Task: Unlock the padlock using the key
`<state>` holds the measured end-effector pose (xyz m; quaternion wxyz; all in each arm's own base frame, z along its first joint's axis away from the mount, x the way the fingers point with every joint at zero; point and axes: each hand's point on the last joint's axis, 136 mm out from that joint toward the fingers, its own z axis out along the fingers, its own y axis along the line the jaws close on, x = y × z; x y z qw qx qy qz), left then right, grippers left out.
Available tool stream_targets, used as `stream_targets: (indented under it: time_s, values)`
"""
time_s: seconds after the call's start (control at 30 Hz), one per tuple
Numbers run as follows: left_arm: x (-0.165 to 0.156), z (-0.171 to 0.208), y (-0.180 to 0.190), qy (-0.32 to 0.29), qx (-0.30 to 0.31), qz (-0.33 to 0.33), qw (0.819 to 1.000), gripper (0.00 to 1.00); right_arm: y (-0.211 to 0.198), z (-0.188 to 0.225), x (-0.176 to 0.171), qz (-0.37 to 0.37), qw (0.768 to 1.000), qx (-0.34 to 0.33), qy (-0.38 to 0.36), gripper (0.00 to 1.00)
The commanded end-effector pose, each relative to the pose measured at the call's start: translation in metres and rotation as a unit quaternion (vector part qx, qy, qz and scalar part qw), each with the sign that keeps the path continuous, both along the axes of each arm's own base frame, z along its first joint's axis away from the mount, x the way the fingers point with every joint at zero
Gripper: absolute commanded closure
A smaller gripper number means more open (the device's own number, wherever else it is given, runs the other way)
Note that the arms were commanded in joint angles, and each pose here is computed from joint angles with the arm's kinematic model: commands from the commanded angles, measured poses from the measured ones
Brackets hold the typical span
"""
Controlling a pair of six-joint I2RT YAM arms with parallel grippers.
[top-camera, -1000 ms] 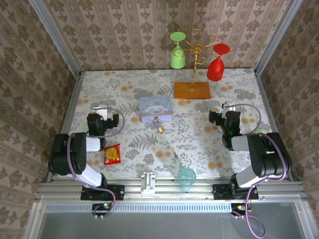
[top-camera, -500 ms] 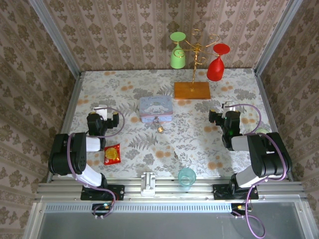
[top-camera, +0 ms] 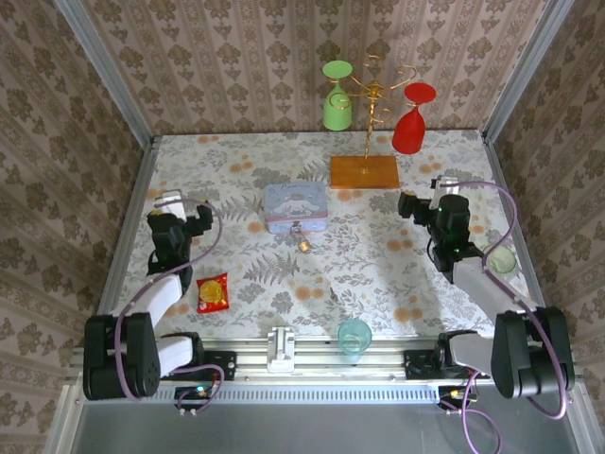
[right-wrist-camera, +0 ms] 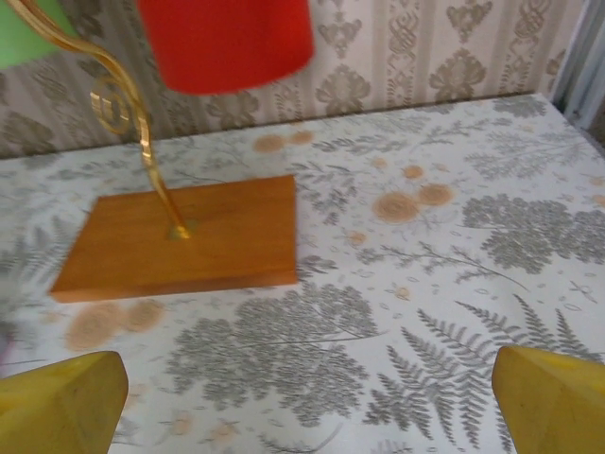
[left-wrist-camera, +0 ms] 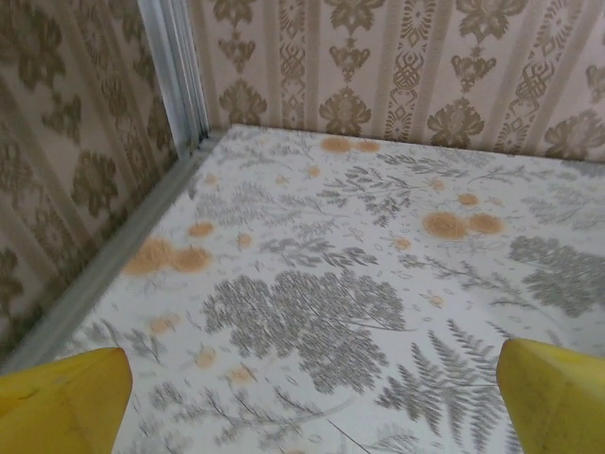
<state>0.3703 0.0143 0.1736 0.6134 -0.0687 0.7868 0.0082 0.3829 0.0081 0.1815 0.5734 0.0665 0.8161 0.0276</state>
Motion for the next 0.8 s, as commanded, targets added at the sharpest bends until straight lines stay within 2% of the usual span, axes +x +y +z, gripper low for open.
stream_targets:
  time_s: [0.0, 0.1, 0.27, 0.4, 0.47, 0.53, 0.77]
  values:
    - [-0.012, -0.007, -0.021, 0.053, -0.135, -0.021, 0.989, 0.0, 0.045, -0.019, -0.022, 0.071, 0.991, 0.053, 0.098, 0.0]
    - [-0.023, -0.005, -0.05, 0.048, -0.187, -0.081, 0.978, 0.0, 0.087, -0.024, -0.039, 0.124, 0.979, 0.044, 0.158, 0.0]
    - [-0.051, -0.02, -0.107, 0.142, -0.236, -0.168, 0.947, 0.0, 0.143, -0.051, -0.081, 0.184, 0.948, 0.037, 0.257, 0.02]
    - [-0.078, -0.03, -0.165, 0.199, -0.243, -0.251, 0.915, 0.0, 0.178, -0.079, -0.111, 0.222, 0.922, 0.006, 0.317, 0.07]
    - [-0.091, -0.035, -0.191, 0.224, -0.227, -0.284, 0.904, 0.0, 0.193, -0.093, -0.125, 0.24, 0.907, -0.007, 0.345, 0.14]
    - [-0.104, -0.038, -0.213, 0.237, -0.214, -0.311, 0.895, 0.0, 0.204, -0.103, -0.136, 0.25, 0.896, -0.02, 0.366, 0.26]
    - [-0.117, -0.039, -0.235, 0.241, -0.25, -0.322, 0.881, 0.0, 0.24, -0.127, -0.164, 0.276, 0.875, -0.006, 0.398, 0.5]
